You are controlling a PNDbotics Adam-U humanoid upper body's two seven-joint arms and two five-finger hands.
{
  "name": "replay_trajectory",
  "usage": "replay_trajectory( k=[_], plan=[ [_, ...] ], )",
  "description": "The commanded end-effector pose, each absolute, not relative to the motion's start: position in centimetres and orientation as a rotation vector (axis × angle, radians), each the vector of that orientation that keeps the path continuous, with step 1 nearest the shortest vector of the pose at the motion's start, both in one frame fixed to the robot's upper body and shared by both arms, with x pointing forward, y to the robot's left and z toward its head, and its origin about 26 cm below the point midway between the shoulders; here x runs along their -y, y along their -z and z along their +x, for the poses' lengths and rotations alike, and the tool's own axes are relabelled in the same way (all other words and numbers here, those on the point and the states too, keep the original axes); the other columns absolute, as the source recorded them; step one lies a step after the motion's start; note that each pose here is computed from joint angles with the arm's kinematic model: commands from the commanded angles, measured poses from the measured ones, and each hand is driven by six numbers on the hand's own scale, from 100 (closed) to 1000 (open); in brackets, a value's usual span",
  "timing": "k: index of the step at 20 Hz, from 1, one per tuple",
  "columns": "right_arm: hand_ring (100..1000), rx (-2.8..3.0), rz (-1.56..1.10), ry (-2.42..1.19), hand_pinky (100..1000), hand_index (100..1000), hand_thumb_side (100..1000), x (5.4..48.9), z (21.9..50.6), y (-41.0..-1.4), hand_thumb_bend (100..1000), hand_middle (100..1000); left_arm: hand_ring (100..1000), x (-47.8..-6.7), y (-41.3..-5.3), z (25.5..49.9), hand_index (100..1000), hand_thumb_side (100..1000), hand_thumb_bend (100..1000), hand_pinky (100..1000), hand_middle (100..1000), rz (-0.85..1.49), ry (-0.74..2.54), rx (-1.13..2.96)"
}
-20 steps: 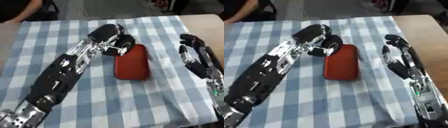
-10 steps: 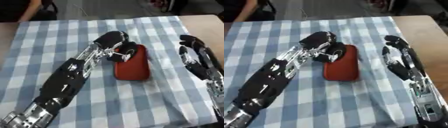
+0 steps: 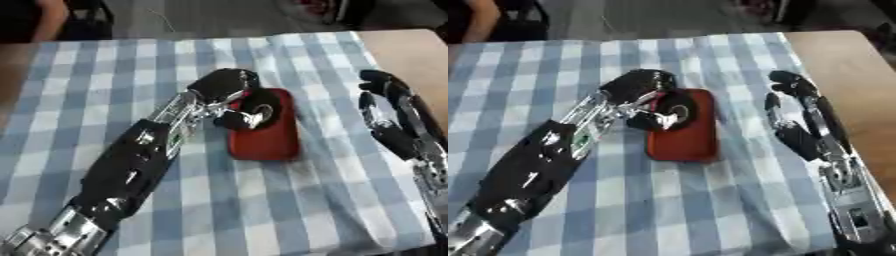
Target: Pick up objects on the table and place them in the box.
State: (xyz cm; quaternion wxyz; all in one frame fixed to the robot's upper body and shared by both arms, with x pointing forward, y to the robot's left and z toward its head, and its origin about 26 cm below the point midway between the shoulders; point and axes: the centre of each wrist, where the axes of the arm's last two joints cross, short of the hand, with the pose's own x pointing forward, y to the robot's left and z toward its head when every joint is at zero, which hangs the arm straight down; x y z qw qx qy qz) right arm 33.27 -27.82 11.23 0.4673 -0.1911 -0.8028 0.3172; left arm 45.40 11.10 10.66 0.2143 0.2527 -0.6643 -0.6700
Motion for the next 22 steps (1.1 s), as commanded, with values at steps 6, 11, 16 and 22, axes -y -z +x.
replay_trajectory(
  k=[6, 11, 16, 22],
  plan=[
    [827, 1.997, -0.478, -0.788, 901, 887, 701, 27.8, 33.5, -12.2, 100, 885, 800, -11.0, -11.3, 45.6, 911, 803, 872, 763, 830, 0.701, 1.952, 1.810],
    [827, 1.997, -0.478, -0.789, 901, 887, 701, 27.8, 33.5, -12.2, 100, 885, 801, -11.1, -11.3, 45.7, 912, 810, 864, 765, 829, 0.706, 1.950, 1.810],
    [827, 1.996, -0.478, -0.790, 901, 887, 701, 27.8, 33.5, -12.2, 100, 885, 801, -11.2, -11.3, 45.7, 911, 818, 849, 767, 828, 0.711, 1.943, 1.813],
    [827, 1.993, -0.482, -0.788, 901, 888, 702, 27.9, 33.5, -12.1, 100, 884, 807, -11.1, -13.0, 45.6, 901, 858, 861, 778, 840, 0.699, 1.879, 1.899]
  ],
)
